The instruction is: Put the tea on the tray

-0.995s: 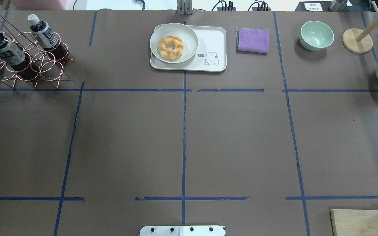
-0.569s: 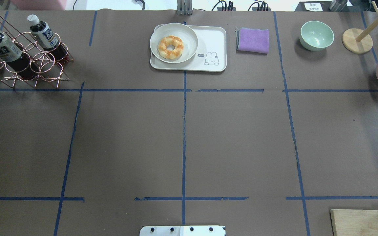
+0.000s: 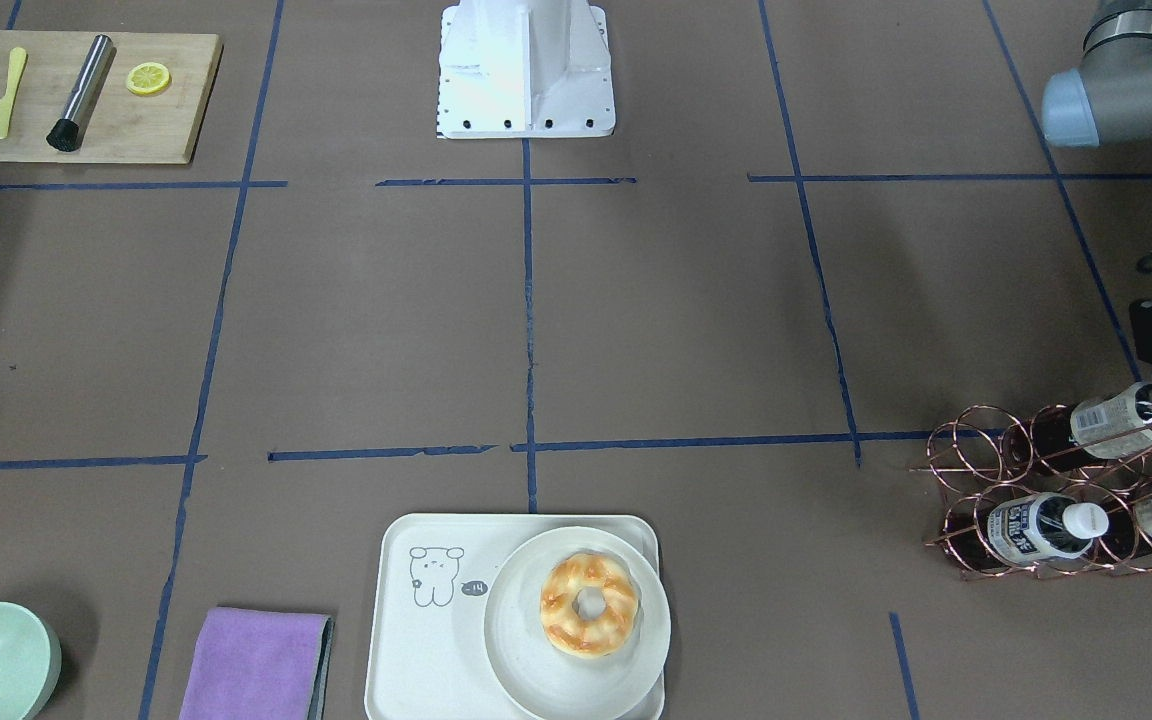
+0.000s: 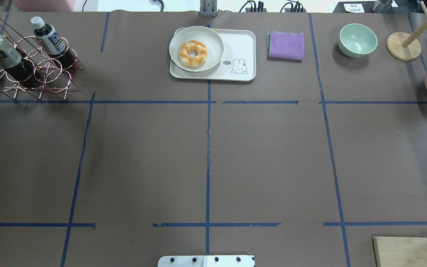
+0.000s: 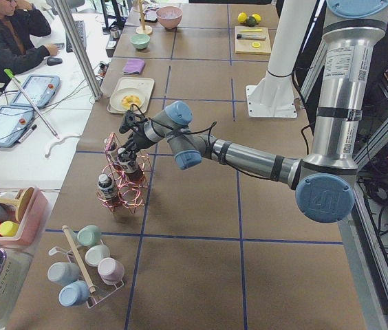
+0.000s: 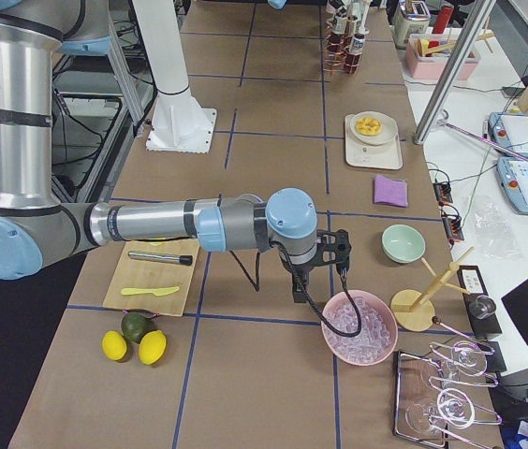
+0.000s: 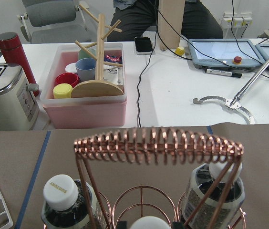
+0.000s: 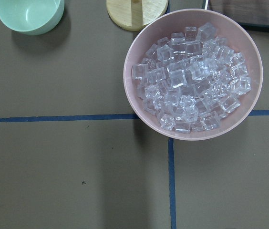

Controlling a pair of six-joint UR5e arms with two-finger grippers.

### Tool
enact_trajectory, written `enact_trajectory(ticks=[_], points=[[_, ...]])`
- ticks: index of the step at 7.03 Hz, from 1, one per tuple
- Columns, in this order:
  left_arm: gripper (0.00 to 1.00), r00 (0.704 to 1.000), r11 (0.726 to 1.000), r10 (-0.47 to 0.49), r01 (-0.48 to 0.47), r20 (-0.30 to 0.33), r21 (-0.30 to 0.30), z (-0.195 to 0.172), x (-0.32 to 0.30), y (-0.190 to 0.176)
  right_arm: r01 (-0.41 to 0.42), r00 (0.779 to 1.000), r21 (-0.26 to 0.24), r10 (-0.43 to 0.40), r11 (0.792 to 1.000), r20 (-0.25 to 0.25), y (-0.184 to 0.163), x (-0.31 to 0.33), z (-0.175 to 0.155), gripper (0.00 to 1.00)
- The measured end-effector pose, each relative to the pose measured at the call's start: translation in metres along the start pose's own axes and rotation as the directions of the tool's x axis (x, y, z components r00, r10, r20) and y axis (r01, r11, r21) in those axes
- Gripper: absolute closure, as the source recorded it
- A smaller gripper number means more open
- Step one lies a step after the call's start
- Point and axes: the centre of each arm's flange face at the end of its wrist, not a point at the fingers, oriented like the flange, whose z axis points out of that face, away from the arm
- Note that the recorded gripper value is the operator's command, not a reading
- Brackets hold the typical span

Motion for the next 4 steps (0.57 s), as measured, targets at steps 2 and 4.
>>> enact_trajectory(ticks=[2,4], points=[[1.0,1.0,1.0,-0.009,0.009,0.014,0.012,-0.005,-0.006,-0.008,0.0,1.0,-0.001,0.0,1.0,0.0,0.0,0.0,0.0,0.0],[1.0,0.999,1.0,-0.018,0.018,0.028,0.018,-0.017,-0.006,-0.02,0.0,1.0,0.0,0.0,1.0,0.001,0.0,0.0,0.0,0.0]])
